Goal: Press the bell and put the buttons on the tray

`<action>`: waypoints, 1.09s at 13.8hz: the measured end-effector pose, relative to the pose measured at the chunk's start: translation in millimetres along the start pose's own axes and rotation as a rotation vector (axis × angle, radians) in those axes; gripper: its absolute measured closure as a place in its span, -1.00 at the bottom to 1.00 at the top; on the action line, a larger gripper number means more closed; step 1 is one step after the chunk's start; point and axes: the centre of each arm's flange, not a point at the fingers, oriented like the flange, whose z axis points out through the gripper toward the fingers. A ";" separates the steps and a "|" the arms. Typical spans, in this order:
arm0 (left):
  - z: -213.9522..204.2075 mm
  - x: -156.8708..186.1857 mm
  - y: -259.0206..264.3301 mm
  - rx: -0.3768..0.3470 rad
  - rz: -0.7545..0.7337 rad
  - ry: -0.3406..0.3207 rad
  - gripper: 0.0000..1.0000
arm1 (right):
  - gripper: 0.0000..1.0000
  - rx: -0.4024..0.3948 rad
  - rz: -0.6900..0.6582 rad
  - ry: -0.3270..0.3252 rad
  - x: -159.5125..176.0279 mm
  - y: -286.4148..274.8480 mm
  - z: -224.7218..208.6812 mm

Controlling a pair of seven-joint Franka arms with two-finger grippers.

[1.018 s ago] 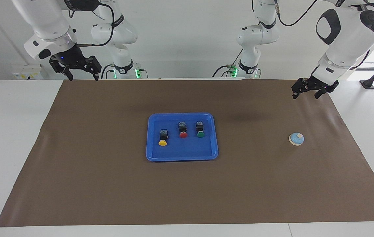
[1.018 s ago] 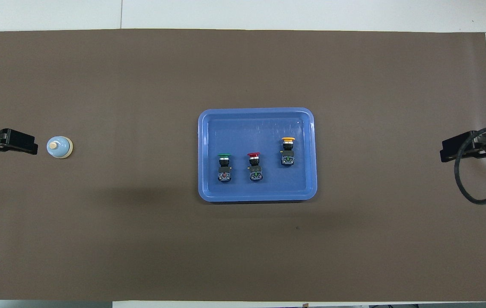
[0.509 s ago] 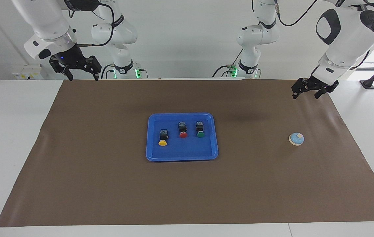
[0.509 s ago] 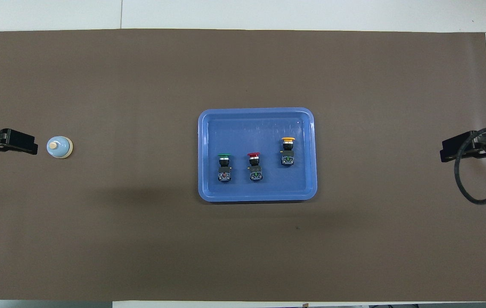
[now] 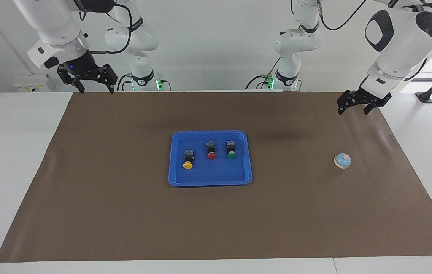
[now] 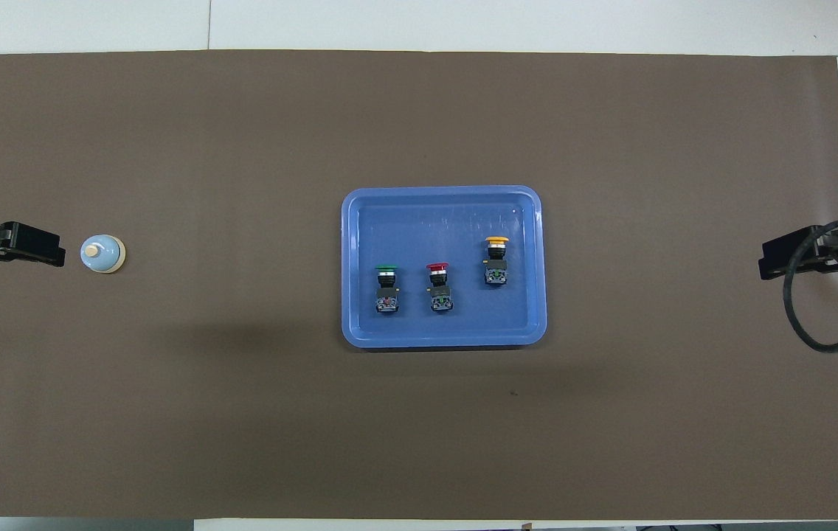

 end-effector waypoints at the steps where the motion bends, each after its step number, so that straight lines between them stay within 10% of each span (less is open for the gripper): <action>1: 0.0 0.0 0.4 0.000 -0.001 0.000 -1.00 | -1.00 0.000 0.000 0.000 0.0 0.0 0.0; 5: -3.1 -0.9 7.1 0.001 -0.007 0.006 -0.61 | -1.00 0.000 0.000 0.000 0.0 0.0 0.0; 11: 66.7 12.0 -9.2 0.000 -0.041 0.038 0.95 | -1.00 0.000 0.000 0.000 0.0 0.0 0.0; 15: 148.7 47.7 -53.4 -0.006 -0.103 0.086 0.98 | -1.00 0.000 0.000 0.000 0.0 0.0 0.0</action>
